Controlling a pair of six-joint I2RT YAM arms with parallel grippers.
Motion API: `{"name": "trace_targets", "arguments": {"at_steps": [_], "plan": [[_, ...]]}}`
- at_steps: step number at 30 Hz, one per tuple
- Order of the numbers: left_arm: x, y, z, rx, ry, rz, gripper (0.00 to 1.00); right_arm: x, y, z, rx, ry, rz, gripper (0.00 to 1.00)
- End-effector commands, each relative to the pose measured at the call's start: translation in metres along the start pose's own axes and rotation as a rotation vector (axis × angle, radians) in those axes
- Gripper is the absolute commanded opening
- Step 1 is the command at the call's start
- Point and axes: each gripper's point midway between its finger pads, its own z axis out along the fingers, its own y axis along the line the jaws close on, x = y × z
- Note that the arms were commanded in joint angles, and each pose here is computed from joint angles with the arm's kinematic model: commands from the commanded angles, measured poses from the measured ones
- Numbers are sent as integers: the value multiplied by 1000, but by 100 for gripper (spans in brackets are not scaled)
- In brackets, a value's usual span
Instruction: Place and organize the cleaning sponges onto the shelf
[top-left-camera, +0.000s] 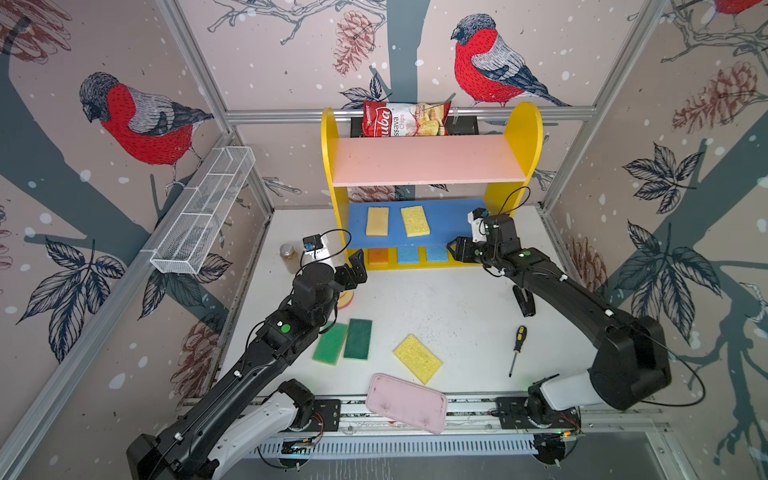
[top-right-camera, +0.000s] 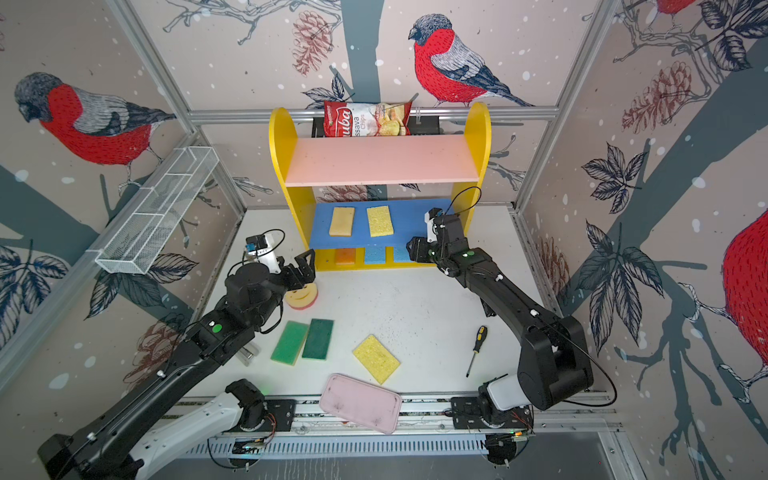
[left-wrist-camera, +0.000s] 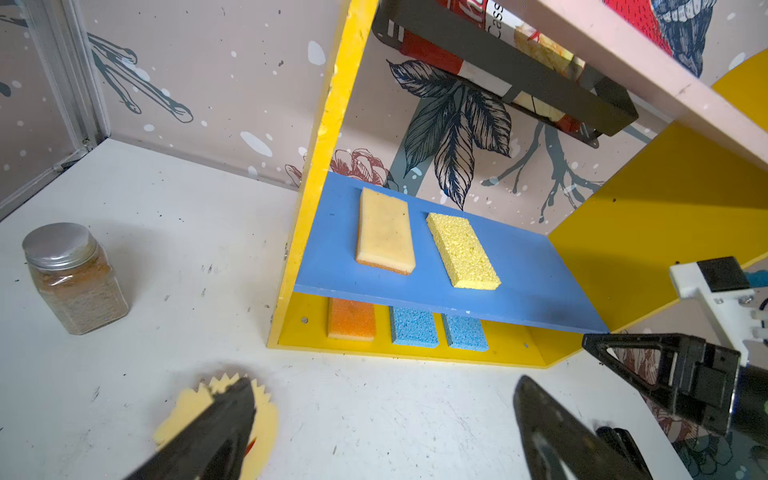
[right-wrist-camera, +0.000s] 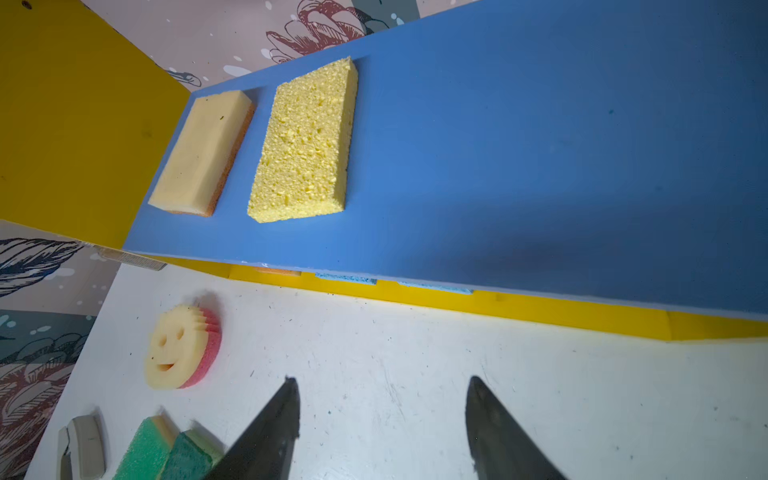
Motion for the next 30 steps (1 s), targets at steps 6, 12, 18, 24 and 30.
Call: {"name": "trace_targets", "arguments": {"at_steps": [6,12,18,24,30], "plan": [[3,13,-9,-23,-21,-92,96,-10,24,-6,-179,-64,52,4],[8,16,-11,-33,-6,-87,96,-16,52,18,-234,-45,35,1],[1,13,-9,-49,6,-33,96,-15,79,51,-261,-9,10,1],[-2,11,-7,-59,17,6,96,-9,88,73,-269,21,19,1],[0,13,-6,-62,7,3,96,-10,88,88,-253,34,14,1]]}}
